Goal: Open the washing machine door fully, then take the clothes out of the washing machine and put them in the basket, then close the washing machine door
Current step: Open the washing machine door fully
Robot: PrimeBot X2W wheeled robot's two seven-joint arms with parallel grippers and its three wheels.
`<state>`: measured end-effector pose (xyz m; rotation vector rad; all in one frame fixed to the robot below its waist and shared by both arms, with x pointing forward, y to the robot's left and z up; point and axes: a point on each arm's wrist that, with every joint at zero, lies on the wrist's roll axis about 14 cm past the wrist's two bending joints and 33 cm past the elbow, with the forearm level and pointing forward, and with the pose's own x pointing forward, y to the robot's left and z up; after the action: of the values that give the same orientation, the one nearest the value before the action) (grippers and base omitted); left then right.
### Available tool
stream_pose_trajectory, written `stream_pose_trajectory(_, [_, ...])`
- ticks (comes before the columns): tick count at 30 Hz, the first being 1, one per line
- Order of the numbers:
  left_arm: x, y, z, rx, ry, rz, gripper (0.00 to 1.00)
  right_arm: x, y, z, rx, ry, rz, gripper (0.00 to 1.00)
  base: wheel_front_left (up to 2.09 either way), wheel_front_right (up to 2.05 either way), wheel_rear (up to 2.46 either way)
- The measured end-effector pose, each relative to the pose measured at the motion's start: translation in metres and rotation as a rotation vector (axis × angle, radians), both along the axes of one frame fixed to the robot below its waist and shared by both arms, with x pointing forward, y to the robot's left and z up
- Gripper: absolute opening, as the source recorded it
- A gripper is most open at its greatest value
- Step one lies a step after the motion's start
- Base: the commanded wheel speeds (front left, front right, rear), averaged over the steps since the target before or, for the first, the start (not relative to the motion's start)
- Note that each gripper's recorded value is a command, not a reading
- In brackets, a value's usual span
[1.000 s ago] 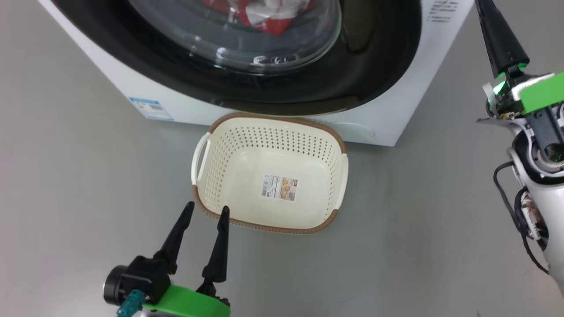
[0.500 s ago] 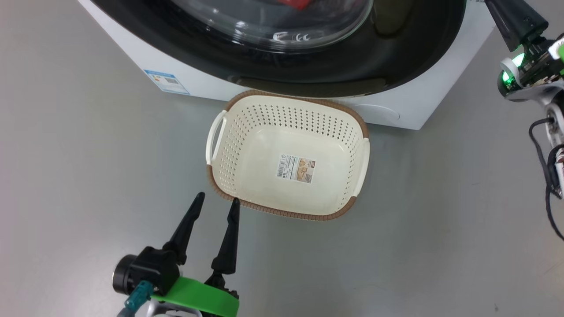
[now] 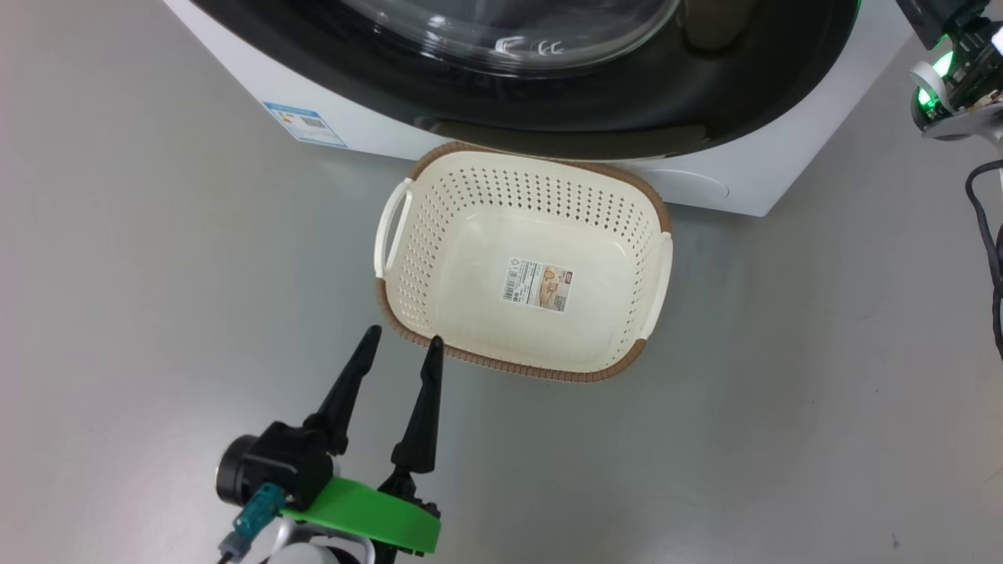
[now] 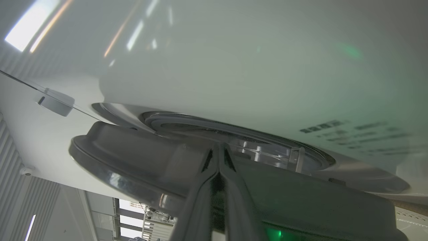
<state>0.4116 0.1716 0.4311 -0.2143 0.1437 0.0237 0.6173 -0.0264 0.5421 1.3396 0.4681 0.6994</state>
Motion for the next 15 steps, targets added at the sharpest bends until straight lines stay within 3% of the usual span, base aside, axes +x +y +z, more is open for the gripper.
stream_pose_trajectory(15, [0.004, -0.005, 0.014, -0.004, -0.041, -0.016, 1.0, -0.014, 0.012, 0.013, -0.036, -0.023, 0.074, 0.0, 0.0, 0.0, 0.0])
